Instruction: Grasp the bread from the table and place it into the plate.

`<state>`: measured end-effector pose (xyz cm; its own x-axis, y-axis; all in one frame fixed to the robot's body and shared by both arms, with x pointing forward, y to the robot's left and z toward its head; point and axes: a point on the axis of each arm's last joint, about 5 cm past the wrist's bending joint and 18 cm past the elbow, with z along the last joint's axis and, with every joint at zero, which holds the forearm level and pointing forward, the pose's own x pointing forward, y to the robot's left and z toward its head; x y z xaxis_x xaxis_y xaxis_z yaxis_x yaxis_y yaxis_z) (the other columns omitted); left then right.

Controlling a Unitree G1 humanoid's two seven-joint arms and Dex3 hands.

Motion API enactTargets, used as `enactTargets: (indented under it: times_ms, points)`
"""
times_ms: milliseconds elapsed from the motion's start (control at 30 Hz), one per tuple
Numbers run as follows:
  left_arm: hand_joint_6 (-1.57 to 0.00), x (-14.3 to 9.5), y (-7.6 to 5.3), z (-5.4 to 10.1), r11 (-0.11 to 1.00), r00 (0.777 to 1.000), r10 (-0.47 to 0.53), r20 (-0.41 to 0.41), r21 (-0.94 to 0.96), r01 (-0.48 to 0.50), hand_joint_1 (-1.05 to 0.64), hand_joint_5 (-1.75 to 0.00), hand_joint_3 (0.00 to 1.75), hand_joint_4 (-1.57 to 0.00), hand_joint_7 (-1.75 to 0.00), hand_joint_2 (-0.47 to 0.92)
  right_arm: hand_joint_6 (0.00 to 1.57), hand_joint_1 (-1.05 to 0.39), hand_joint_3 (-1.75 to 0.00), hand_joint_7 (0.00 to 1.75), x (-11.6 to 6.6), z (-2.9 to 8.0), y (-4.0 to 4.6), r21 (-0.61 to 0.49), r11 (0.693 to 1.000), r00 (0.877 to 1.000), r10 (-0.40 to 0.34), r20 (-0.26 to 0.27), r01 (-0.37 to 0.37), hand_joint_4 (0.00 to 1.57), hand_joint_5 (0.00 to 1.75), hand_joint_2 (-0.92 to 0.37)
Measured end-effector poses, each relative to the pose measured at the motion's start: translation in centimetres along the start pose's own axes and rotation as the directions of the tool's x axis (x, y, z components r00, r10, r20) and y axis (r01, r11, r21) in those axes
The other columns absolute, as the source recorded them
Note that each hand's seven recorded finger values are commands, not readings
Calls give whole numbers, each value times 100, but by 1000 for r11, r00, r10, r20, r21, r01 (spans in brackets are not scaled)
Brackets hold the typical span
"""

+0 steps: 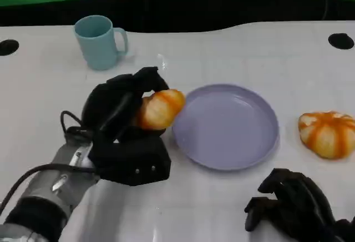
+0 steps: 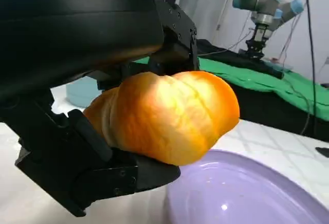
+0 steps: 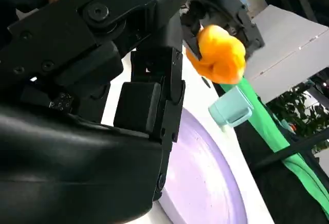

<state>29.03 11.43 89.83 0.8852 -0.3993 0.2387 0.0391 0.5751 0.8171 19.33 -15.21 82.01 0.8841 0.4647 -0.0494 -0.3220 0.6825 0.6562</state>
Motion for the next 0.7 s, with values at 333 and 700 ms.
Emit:
enactTargets:
  times_ms: [333, 700]
  points:
    - [-66, 337, -128, 370, 999, 992, -39, 121, -4, 40, -27, -175, 113, -89, -175, 47, 157, -104, 0, 36, -43, -27, 32, -9, 1000, 1000, -2, 0, 2, 157, 73, -71]
    - [-79, 476, -249, 543, 989, 978, -140, 155, 78, 129, -31, -175, 111, -96, -141, 51, 157, -104, -1, 36, -59, -40, 75, -11, 1000, 1000, -8, 6, 8, 157, 74, -73]
